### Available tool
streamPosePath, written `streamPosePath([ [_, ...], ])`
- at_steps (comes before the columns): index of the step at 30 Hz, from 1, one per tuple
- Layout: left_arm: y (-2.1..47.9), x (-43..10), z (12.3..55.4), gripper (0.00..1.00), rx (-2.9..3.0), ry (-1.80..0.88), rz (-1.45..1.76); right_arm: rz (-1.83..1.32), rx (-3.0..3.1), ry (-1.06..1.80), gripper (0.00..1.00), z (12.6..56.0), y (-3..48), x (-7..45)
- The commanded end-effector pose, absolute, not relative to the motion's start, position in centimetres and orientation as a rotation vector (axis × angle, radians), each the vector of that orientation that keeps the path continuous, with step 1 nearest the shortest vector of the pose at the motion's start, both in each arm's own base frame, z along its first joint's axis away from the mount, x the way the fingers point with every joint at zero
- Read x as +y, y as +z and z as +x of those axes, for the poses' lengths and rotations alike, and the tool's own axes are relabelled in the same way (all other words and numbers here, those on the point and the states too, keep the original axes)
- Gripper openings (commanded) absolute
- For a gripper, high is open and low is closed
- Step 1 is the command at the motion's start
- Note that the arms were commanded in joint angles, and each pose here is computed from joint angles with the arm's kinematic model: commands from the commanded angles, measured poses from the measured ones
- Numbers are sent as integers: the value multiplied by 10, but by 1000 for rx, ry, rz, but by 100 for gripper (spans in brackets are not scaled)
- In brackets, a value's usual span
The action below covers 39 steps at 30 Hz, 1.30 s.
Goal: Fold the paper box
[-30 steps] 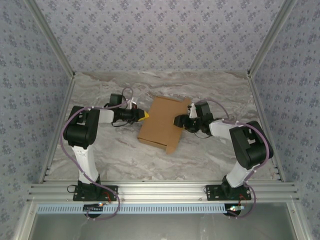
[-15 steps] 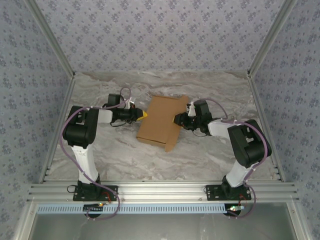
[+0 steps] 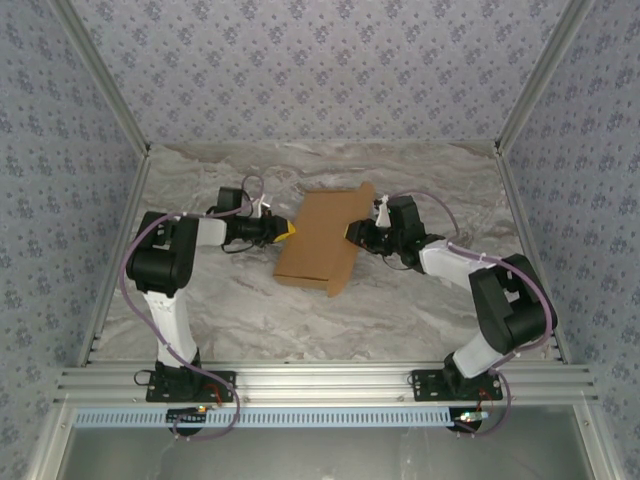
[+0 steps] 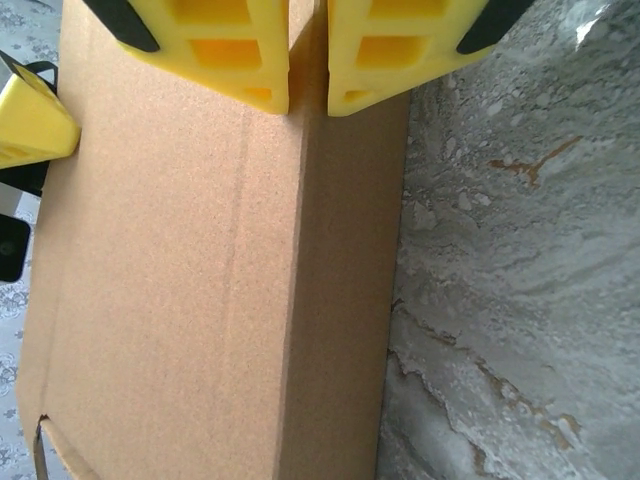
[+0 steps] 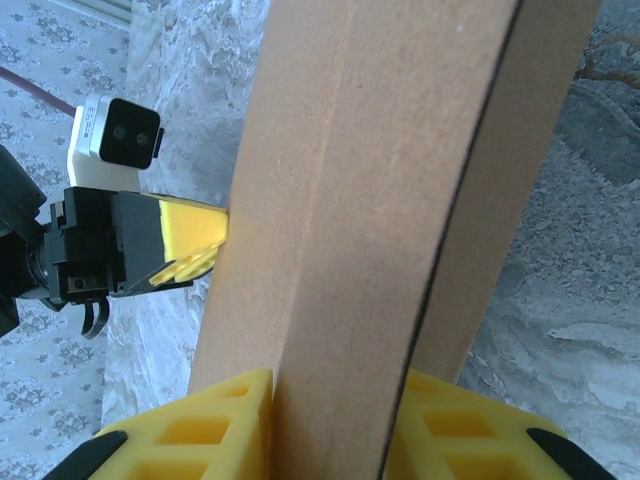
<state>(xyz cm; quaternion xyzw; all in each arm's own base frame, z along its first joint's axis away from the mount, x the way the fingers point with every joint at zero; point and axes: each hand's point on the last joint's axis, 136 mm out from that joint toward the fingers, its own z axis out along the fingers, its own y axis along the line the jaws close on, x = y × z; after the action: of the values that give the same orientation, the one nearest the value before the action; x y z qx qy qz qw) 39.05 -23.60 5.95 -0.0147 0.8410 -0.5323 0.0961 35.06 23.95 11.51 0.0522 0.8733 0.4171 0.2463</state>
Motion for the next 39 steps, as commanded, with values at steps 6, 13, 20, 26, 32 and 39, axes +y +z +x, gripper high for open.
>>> streamPosePath([
  [6,36,-259,368,17,2618,-1561,-19,-46,2257,1217,32,343,174,268],
  [13,40,-268,367,23,2612,-1574,16,-50,2274,1176,35,341,179,267],
  [20,43,-275,366,26,2609,-1583,44,-45,2296,1123,37,340,183,265],
  [26,46,-281,365,28,2605,-1590,71,-39,2315,1086,38,339,186,265],
  [32,48,-286,366,29,2602,-1594,85,-44,2323,1056,39,340,189,267],
  [39,50,-287,368,32,2600,-1587,92,-59,2363,975,39,343,186,272],
])
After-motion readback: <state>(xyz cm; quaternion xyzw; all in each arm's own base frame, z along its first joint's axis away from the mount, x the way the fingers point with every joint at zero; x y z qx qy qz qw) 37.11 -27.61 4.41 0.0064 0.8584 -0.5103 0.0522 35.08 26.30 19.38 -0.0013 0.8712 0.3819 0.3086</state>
